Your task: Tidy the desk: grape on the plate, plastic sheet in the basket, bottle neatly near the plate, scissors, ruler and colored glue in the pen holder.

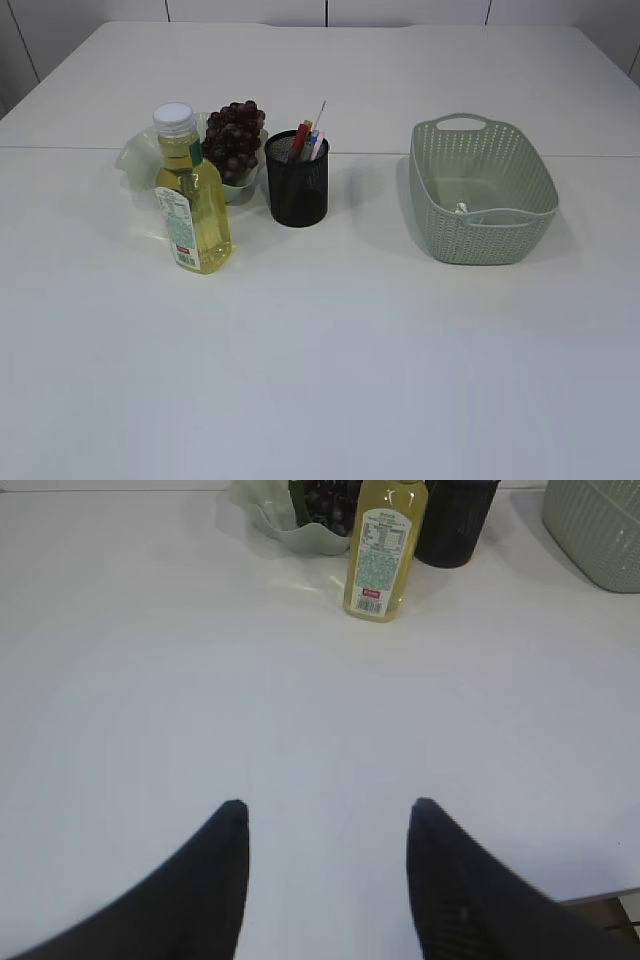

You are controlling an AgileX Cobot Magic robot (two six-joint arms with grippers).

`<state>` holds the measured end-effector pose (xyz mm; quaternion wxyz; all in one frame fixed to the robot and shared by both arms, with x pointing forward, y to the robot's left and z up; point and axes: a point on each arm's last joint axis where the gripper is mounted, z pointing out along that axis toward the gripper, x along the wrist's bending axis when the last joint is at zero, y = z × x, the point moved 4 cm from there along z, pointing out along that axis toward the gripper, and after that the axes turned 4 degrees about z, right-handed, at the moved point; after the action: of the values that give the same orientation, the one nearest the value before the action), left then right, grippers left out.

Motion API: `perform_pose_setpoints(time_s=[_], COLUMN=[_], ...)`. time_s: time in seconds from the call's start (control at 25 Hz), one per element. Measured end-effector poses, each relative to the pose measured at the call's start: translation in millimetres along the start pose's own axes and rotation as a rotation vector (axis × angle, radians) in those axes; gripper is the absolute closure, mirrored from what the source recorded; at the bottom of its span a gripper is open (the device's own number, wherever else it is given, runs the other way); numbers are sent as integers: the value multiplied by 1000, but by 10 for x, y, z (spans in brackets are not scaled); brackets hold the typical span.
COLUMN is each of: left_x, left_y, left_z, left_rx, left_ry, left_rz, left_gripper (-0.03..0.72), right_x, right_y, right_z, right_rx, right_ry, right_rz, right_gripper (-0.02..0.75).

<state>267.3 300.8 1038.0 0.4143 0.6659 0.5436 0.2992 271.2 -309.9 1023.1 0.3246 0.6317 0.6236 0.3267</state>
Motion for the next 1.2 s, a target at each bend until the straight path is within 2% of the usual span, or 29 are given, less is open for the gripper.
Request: perform_pose_setpoints(time_s=[0.28,0.52,0.88,1.08,1.2], left_x=[0,2,51,66,70], left_y=[0,0,-7,-10,-11], left_z=[0,-1,-18,-25,-27], left_rx=[0,0,-10,-13,-14], left_ry=[0,7,168,220,233], left_rz=[0,-4,-92,-120,-127], left_gripper=[309,309,309,309,309], right_x=[-3,-16,-54,-68,-69], right_y=[1,-25,-46,-52,-52], right_z=[-3,-66,-103,-112,-113], right_rx=[-4,-57,-76,-77,-77], right_ry=[-2,-6,-134,-192,-195], right_rz=[-1,12,98,136,138], right_gripper=[260,261,261,261,261])
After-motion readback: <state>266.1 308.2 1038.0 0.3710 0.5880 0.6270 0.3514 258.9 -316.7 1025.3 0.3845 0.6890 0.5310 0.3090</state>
